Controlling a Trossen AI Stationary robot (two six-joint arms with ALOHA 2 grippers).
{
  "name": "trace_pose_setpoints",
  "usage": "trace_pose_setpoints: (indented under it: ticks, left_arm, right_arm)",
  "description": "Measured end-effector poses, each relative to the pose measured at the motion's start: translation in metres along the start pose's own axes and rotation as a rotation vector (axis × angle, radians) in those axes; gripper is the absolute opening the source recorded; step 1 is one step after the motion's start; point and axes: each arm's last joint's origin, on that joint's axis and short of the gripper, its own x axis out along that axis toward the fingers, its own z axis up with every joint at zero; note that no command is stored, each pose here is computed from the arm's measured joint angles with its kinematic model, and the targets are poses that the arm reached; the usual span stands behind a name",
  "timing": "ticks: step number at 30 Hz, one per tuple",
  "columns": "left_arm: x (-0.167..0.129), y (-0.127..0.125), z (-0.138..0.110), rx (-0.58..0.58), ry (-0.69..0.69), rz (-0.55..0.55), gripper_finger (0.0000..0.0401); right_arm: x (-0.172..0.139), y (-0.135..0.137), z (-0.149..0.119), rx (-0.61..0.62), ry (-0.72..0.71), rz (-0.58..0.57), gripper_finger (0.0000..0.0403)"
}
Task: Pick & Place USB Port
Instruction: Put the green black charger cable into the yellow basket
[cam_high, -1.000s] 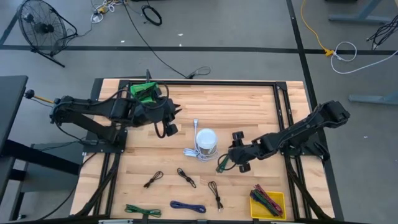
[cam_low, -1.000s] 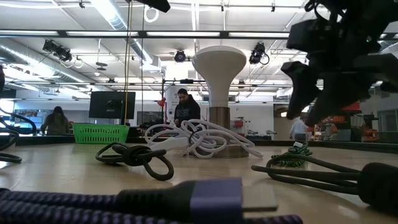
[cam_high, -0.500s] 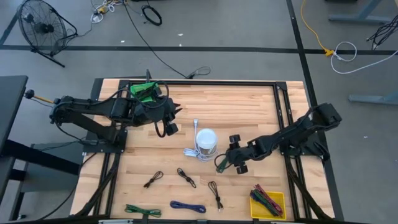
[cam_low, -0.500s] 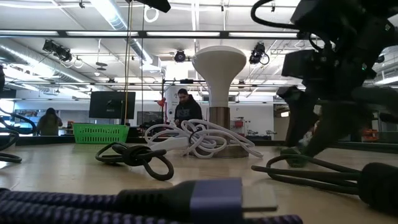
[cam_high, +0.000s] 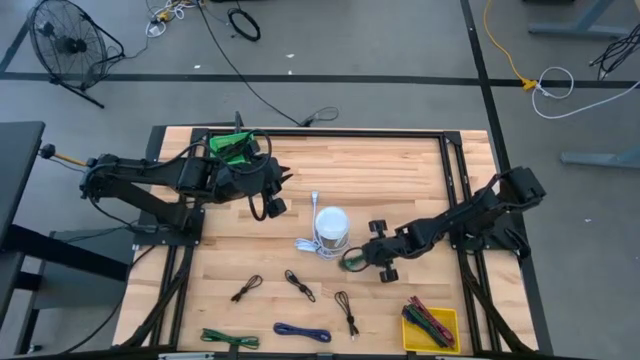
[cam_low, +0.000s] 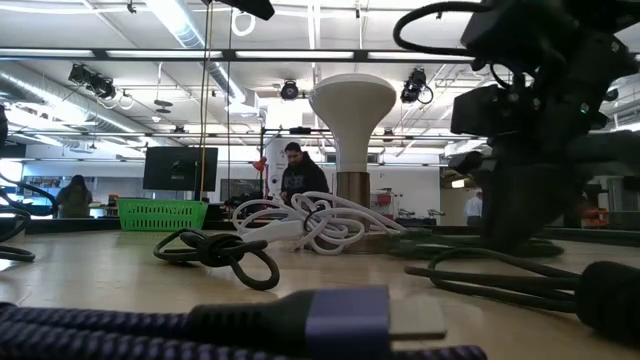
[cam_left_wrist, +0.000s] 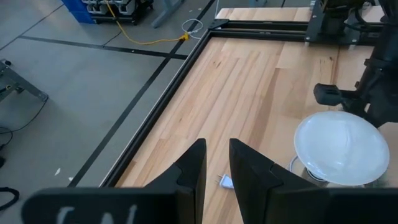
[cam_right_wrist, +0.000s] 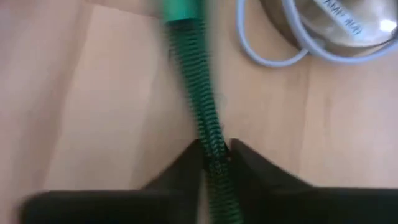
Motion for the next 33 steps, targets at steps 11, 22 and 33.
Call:
trace_pose_setpoints:
  ticks: [11, 22, 33]
  left_arm:
    - [0.0, 0.0, 0.0, 0.0, 0.0, 0.0, 0.0076]
    - [0.0, 0.0, 0.0, 0.003, 0.004, 0.0, 0.0076]
    - [0.0, 0.001, -0.004, 0.024, 0.039, 0.005, 0.0076]
  right_arm:
    - [-0.019, -0.008, -0.001, 0.113, 0.004, 0.082, 0.0009]
    - [-0.106, 0.012, 0.032, 0.234, -0.05, 0.107, 0.0008]
    - [-0.185, 0.074, 0.051, 0.385, -0.294, 0.062, 0.0008]
